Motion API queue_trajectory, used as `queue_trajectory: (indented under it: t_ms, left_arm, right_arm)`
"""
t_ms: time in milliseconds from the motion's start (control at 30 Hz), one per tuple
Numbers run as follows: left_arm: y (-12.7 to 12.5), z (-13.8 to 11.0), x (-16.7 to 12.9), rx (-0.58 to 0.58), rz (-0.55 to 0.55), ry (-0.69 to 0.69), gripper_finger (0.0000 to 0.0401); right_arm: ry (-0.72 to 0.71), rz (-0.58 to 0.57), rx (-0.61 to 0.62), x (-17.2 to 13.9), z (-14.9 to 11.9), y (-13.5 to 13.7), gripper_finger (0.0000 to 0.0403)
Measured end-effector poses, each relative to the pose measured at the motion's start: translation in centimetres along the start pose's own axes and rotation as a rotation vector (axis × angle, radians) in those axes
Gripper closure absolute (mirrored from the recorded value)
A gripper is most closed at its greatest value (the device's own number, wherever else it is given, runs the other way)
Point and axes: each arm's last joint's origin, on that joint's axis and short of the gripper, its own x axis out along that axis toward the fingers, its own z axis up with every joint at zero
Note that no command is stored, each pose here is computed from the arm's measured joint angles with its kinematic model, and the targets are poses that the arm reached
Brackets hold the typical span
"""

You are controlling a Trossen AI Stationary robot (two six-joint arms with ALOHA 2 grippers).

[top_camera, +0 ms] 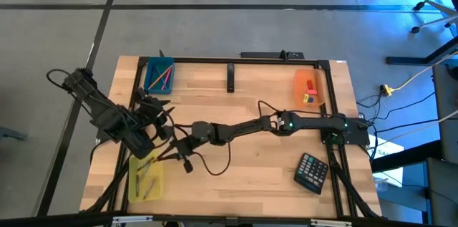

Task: Sort crayons/erasers/pens/pencils in bins
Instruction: Put the red crayon into the yellow bin

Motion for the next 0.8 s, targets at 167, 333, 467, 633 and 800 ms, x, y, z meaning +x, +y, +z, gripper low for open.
queue_trajectory:
  t_ms: [167, 333, 467, 633, 800]
  left_arm:
    - [-0.1, 0.3, 0.7, -0.035, 0.033, -0.025, 0.0287]
    - [-0.9, -0.7, 1.7, -0.070, 0.002, 0.073, 0.0287]
    - [-1.5, -2.3, 2.5, -0.086, -0.068, 0.327, 0.0287]
    - [-2.3, -4.8, 2.7, -0.125, -0.142, 0.657, 0.0287]
    - [-3.2, -6.9, 3.4, -0.119, -0.176, 0.687, 0.0287]
  right_arm:
    - [0.074, -0.009, -0.032, 0.1, -1.5, 0.5, 0.0367]
    - [0.163, -0.057, -0.008, 0.0, -2.1, 0.4, 0.0367]
    - [0.211, -0.091, 0.001, -0.2, -2.5, 0.1, 0.0367]
    - [0.284, -0.126, 0.022, -0.4, -3.1, 0.1, 0.0367]
    - [0.303, -0.123, 0.030, -0.4, -3.2, 0.1, 0.0367]
